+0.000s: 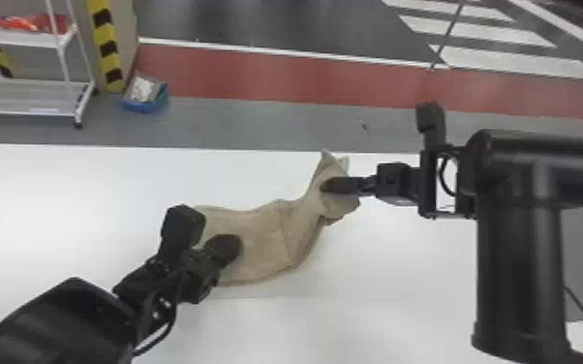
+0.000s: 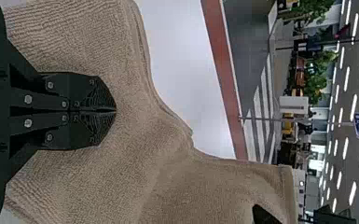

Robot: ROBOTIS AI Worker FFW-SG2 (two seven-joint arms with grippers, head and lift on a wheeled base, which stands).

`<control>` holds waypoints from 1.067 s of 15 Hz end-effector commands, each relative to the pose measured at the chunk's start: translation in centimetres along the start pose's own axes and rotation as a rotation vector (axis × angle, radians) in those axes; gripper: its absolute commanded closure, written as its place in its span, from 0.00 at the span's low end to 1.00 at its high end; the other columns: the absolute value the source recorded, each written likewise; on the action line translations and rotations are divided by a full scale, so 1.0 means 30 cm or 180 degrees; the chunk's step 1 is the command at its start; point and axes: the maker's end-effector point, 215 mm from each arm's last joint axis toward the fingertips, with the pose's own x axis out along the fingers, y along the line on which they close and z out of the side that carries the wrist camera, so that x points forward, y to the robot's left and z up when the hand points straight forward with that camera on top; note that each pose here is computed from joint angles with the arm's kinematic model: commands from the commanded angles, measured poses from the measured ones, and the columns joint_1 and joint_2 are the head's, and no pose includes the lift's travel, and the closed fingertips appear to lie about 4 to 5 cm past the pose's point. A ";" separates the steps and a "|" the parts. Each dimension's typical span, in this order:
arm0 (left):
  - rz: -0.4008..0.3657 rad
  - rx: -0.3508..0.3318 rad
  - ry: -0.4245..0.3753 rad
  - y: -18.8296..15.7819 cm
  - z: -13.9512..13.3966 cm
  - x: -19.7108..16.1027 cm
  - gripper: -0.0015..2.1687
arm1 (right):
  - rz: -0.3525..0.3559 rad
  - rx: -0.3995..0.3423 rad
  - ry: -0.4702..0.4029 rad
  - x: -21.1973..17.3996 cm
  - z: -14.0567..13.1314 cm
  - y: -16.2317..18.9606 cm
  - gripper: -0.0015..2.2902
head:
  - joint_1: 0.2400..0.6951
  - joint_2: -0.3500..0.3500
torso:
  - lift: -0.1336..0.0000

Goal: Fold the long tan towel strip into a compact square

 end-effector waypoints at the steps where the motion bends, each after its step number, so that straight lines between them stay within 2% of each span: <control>1: 0.0067 -0.0061 -0.0077 0.050 0.077 -0.035 0.99 | -0.0038 0.0015 -0.0017 -0.015 0.013 -0.020 0.61 | 1.00 0.20 | 0.07; 5: 0.0064 -0.0099 -0.0051 0.067 0.093 -0.055 0.99 | -0.0070 0.0055 -0.0055 -0.035 0.024 -0.048 0.61 | 1.00 0.21 | 0.07; 10: 0.0096 -0.0070 -0.0008 0.097 0.061 -0.076 0.99 | -0.0085 0.0007 -0.0108 -0.055 0.070 -0.044 0.61 | 1.00 0.20 | 0.07; 13: 0.0175 -0.0060 0.0029 0.150 0.040 -0.086 0.99 | -0.0084 0.0004 -0.0112 -0.056 0.073 -0.042 0.61 | 1.00 0.22 | 0.07; 16: 0.0150 -0.0069 0.0048 0.143 0.028 -0.085 0.99 | -0.0088 -0.0026 -0.0075 -0.043 0.063 -0.033 0.61 | 1.00 0.24 | 0.07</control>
